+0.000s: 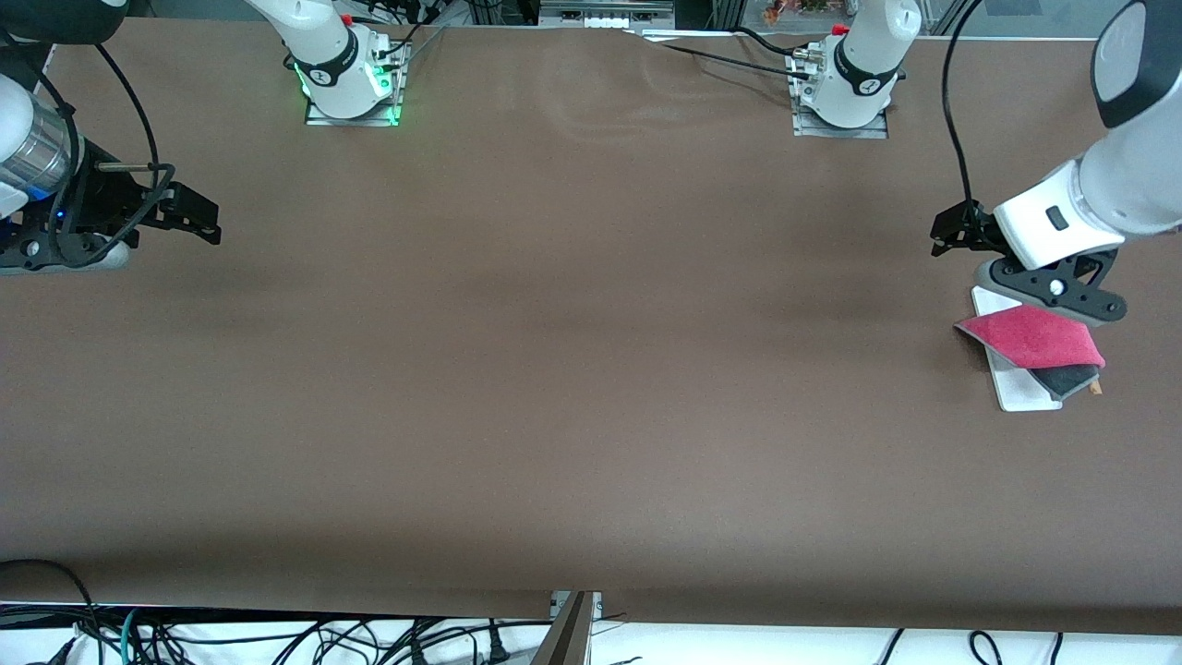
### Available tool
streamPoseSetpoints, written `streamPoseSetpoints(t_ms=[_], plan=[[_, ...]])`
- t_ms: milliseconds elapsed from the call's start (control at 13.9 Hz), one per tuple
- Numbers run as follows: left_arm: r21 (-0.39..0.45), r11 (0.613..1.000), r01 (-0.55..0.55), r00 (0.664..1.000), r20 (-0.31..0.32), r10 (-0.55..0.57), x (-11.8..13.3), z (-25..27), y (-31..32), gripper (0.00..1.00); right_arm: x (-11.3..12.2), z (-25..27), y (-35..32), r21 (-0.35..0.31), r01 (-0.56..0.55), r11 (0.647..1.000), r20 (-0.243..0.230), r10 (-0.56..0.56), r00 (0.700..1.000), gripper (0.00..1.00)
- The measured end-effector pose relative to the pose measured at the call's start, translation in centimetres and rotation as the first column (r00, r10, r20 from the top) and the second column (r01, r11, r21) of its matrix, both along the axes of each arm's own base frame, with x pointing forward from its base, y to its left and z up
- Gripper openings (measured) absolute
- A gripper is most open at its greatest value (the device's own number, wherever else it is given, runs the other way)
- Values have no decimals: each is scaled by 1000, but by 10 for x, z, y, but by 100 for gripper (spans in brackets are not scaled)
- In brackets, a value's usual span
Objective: Pass towel and hang on rack
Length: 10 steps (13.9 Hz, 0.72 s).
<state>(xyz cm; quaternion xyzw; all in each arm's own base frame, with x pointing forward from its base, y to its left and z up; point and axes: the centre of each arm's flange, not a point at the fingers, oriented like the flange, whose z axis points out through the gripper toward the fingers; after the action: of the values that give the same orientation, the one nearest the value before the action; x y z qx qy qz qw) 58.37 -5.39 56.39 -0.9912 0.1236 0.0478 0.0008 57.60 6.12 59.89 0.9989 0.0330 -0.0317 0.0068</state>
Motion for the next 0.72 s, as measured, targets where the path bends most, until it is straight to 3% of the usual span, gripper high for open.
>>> streamPoseSetpoints(t_ms=[143,359,717], plan=[[-8,995,-96,991,95,96,-9,5,39,100,0,0,0,0,0,1000,0,0,1000,100],[-12,989,-144,980,139,144,-33,24,66,100,0,0,0,0,0,1000,0,0,1000,100],[21,987,-157,986,67,155,-43,29,64,100,0,0,0,0,0,1000,0,0,1000,100]])
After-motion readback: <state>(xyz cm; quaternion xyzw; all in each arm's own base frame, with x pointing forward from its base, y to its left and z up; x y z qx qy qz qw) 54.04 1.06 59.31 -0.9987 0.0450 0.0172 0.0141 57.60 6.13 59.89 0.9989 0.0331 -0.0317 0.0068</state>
